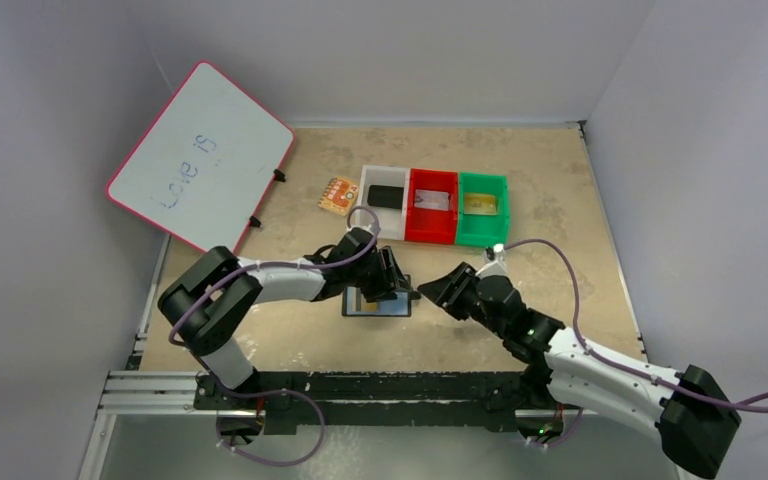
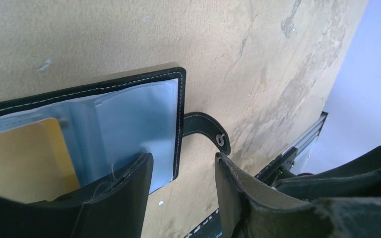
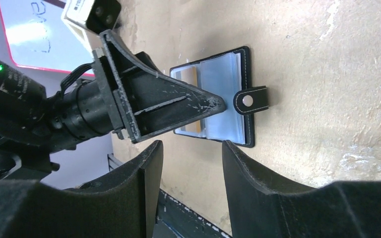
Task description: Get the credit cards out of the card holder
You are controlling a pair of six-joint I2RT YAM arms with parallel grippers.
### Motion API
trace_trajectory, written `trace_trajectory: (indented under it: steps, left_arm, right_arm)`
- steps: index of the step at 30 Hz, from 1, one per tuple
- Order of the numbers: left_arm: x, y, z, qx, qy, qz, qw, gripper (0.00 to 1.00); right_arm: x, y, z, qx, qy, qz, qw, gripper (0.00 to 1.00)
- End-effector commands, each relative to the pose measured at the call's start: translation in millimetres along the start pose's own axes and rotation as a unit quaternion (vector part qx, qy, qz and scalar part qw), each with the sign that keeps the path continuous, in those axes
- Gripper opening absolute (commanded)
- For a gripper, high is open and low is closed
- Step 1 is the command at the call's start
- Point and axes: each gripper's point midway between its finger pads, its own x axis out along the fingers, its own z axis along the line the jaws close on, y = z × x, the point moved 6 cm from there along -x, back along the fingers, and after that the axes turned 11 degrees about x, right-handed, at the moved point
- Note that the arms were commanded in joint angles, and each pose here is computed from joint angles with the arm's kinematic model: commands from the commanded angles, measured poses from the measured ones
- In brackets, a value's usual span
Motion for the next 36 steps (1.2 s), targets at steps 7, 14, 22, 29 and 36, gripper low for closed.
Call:
trace_trajectory:
  steps: [7,14,22,29,36]
  left_arm:
    - [-76,-58,-29,0.075,-0.090,-0.164,0.979,0.55]
    - [-112,-65,6,0.066,-0.212,-0.211,0.952,0.55]
    - [-128,-47,43,0.013,-0.226,-0.214,0.950,0.68]
    - [-122,-36,52,-0.007,-0.201,-0.193,0.960,0.64]
    - [-112,-34,49,-0.002,-0.179,-0.170,0.969,0.54]
  right_arm:
    - [4,-3,19,-0.005,-0.048,-0.008,0.999,0.52]
    - [14,6,38,-0.032,-0.069,0.033,0.997,0.55]
    - [42,23,50,-0.042,-0.062,0.095,0.993,0.53]
    - [74,38,49,-0.057,-0.030,0.145,0.987,0.48]
    - [99,50,39,-0.070,0.020,0.186,0.980,0.41]
